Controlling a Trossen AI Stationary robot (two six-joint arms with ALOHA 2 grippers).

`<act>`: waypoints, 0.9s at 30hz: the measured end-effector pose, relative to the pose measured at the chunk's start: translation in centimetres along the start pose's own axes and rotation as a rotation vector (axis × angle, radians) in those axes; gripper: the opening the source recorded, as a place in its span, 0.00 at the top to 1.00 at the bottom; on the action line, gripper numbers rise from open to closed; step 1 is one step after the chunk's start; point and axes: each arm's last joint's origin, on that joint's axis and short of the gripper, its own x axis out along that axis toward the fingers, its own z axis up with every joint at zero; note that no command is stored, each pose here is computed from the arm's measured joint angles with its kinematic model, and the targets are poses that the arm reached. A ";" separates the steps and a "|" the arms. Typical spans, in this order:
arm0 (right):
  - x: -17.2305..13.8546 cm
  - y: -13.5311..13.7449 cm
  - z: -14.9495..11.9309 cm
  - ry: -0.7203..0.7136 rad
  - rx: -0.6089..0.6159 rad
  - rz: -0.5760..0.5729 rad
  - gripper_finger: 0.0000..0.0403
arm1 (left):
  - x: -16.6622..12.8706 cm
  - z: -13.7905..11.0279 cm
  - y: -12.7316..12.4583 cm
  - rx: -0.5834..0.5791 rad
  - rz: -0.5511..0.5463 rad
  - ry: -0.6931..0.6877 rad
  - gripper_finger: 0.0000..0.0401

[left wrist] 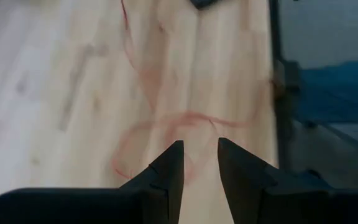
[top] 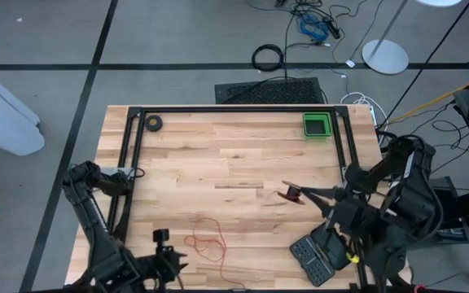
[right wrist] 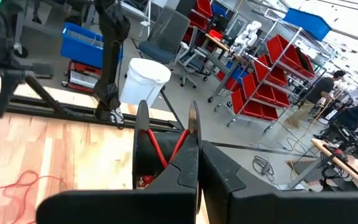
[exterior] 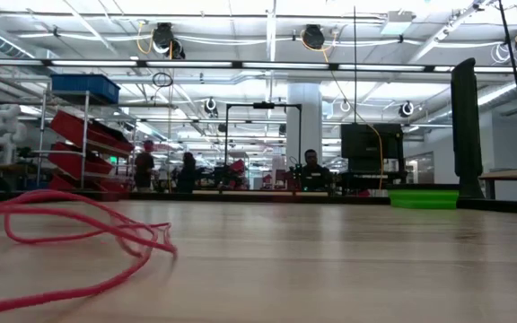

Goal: Coil cords
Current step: Coil the red wire on the black spool

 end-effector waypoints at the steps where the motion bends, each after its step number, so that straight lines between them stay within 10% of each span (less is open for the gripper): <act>1: 0.0 0.2 -0.1 0.003 -0.004 0.002 1.00 | -0.2 -0.2 -0.2 -0.005 -0.011 0.005 0.74; 15: 0.6 1.6 -1.8 0.031 0.013 0.003 1.00 | 0.2 2.2 1.3 0.099 0.398 -0.479 0.74; 27: 0.7 1.9 -1.6 0.039 0.055 0.030 1.00 | 4.4 6.0 3.0 -0.119 0.383 -0.487 0.74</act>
